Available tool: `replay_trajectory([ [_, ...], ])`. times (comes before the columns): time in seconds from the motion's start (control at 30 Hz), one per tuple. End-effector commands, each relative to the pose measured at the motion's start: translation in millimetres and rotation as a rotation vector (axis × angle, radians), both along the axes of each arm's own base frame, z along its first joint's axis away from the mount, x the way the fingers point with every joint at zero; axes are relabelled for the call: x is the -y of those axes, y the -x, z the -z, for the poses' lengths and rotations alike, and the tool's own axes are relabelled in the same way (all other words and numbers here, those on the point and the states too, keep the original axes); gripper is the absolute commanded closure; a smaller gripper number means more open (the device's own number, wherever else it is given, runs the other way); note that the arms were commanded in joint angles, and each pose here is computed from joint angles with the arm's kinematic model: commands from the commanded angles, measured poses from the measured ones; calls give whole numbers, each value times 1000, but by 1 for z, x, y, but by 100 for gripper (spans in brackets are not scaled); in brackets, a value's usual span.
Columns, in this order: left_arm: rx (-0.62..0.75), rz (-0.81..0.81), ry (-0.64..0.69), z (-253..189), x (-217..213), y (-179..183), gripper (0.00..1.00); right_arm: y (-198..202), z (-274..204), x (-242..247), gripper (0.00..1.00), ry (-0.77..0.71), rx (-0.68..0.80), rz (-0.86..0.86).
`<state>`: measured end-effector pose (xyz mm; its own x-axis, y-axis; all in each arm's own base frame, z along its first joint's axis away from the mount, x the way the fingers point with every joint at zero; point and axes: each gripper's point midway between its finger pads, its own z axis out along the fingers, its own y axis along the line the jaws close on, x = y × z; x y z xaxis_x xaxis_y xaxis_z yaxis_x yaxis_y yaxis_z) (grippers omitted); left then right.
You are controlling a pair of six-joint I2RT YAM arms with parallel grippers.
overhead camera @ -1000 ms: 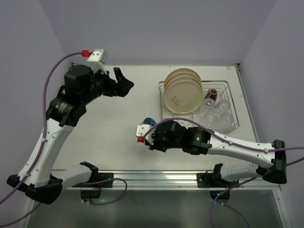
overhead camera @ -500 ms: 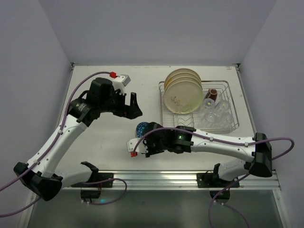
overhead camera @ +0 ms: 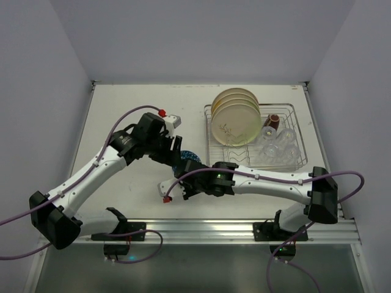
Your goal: Unload the mixed dishes from the dish rack
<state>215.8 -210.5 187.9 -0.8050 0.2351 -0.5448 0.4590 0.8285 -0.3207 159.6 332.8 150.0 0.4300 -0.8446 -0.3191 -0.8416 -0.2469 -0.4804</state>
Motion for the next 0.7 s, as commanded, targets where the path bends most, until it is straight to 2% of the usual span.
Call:
replay_trajectory([
  [0.0,31,-40,-88,10,-11,-6,44,-27,-32,-19,100,-48,149,30],
  [0.07,43,-82,-155,18,-20,-11,52,-36,-30,-20,100,-18,182,65],
  [0.2,31,-108,-219,34,-28,-13,54,-38,-35,-28,100,-55,183,86],
  [0.23,39,-119,-235,36,-31,-15,58,-38,-36,-30,100,-64,184,84],
  [0.27,43,-122,-238,36,-31,-16,65,-38,-37,-30,100,-65,188,83],
  [0.3,50,-126,-235,34,-31,-17,79,-38,-38,-30,100,-71,190,85],
  [0.37,67,-129,-222,31,-29,-21,100,-38,-38,-32,100,-87,193,83],
  [0.5,136,-171,-163,15,-23,-32,100,-41,-42,-34,98,-133,212,91],
  [0.57,154,-202,-142,10,-21,-38,100,-44,-45,-36,84,-176,235,108],
  [0.6,174,-229,-138,4,-22,-43,100,-44,-46,-36,69,-190,234,111],
  [0.63,180,-252,-124,0,-22,-46,100,-44,-50,-36,3,-224,238,116],
  [0.67,199,-270,-105,-6,-20,-52,100,-44,-52,-36,1,-243,237,127],
])
